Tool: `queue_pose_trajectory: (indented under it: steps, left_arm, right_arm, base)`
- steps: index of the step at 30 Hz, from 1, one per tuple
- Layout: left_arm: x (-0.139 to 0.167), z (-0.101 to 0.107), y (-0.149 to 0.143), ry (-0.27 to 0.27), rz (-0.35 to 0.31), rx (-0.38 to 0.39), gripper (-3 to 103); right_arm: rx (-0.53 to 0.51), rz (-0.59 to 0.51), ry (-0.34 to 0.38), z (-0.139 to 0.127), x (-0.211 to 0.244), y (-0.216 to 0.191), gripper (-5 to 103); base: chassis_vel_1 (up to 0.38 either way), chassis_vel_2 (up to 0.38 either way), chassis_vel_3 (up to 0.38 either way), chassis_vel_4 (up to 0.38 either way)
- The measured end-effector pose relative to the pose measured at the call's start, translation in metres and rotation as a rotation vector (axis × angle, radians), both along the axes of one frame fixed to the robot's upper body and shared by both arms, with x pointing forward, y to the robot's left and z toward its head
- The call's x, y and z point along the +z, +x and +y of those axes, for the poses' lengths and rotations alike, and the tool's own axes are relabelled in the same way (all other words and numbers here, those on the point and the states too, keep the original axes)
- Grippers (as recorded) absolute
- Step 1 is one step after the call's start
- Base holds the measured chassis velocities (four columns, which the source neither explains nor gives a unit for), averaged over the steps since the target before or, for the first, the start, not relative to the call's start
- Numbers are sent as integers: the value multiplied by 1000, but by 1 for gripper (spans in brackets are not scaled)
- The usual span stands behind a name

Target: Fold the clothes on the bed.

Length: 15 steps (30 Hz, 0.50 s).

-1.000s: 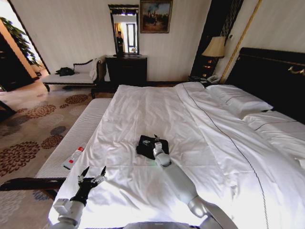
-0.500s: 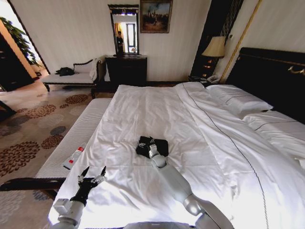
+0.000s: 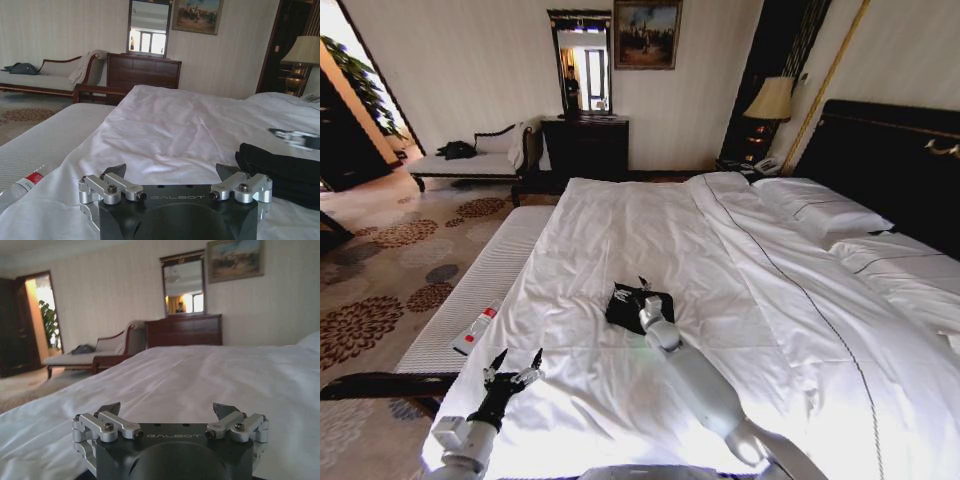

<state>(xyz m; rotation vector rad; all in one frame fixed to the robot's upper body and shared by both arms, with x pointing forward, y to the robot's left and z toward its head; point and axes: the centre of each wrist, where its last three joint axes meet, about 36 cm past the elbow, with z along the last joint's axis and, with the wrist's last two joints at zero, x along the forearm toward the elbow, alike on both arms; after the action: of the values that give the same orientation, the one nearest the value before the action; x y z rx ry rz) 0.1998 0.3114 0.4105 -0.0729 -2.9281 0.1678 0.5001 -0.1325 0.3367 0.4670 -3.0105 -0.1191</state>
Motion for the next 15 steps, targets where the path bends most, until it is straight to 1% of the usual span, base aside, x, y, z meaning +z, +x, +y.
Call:
queue_pose_trajectory:
  steps: [1,2,3,4,5,6,8,9,12,13,14,15]
  left_arm:
    - [0,0,0,0,0,0,100]
    - [0,0,0,0,0,0,100]
    - [0,0,0,0,0,0,100]
    - [0,0,0,0,0,0,100]
    - [0,0,0,0,0,0,100]
    - [0,0,0,0,0,0,100]
    - [0,0,0,0,0,0,100]
    - [0,0,0,0,0,0,100]
    - [0,0,0,0,0,0,100]
    - [0,0,0,0,0,0,100]
    - [0,0,0,0,0,0,100]
    - [0,0,0,0,0,0,100]
  right_arm:
    - [-7,-1,4,-6,-1,-2,100]
    - [-32,-5,12,-24,0,-9,100]
    - [-54,-7,16,-35,0,-13,100]
    - [-54,-7,16,-35,0,-13,100]
    - [-88,-1,17,-52,-1,-20,100]
    - [-104,3,17,-60,-1,-24,100]
    - [-153,3,15,-85,0,-37,100]
    - [-153,3,15,-85,0,-37,100]
    - [-195,-12,7,-110,2,-56,100]
    - [-206,-31,-12,-121,4,-65,100]
    - [-206,-31,-12,-121,4,-65,100]
    - [-211,-48,-36,-131,4,-74,100]
  base:
    - [0,0,0,0]
    - [0,0,0,0]
    - [0,0,0,0]
    - [0,0,0,0]
    - [0,0,0,0]
    - [0,0,0,0]
    - [0,0,0,0]
    - [0,0,0,0]
    - [0,0,0,0]
    - [0,0,0,0]
    - [0,0,0,0]
    - [0,0,0,0]
